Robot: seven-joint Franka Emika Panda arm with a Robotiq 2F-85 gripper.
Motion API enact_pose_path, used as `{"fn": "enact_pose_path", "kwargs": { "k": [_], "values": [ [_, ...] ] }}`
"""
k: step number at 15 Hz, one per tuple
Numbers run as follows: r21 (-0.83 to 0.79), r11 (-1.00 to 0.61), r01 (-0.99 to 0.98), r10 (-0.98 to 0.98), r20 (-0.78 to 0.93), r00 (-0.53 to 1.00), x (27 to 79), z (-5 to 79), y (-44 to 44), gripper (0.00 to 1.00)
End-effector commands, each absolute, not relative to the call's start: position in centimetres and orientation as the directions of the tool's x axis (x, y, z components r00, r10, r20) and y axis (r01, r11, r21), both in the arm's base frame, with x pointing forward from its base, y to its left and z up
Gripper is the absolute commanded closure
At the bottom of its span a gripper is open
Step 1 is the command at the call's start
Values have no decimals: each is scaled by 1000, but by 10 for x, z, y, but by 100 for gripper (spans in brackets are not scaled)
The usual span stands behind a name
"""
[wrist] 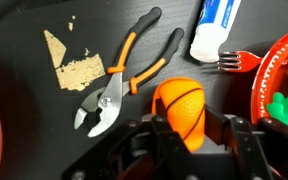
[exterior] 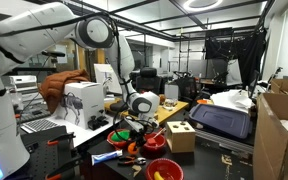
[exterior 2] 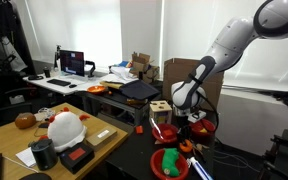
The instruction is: Put the basketball on the table.
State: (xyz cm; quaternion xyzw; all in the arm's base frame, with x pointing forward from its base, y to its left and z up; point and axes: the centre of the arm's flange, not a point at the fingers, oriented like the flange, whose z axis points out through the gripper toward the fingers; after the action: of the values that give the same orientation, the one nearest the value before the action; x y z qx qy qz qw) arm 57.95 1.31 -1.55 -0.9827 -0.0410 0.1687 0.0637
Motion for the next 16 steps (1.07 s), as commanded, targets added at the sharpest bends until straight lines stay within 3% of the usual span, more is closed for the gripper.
{"fn": "enact_pose_path", "kwargs": {
  "k": [1,6,16],
  "values": [
    [-122,-992,36,71,-295,953,582,-12,13,35],
    [-148,-989,20,58,-259,964,579,12,-2,1],
    [-141,-990,-13,14,-191,981,561,152,-38,0]
  ]
}}
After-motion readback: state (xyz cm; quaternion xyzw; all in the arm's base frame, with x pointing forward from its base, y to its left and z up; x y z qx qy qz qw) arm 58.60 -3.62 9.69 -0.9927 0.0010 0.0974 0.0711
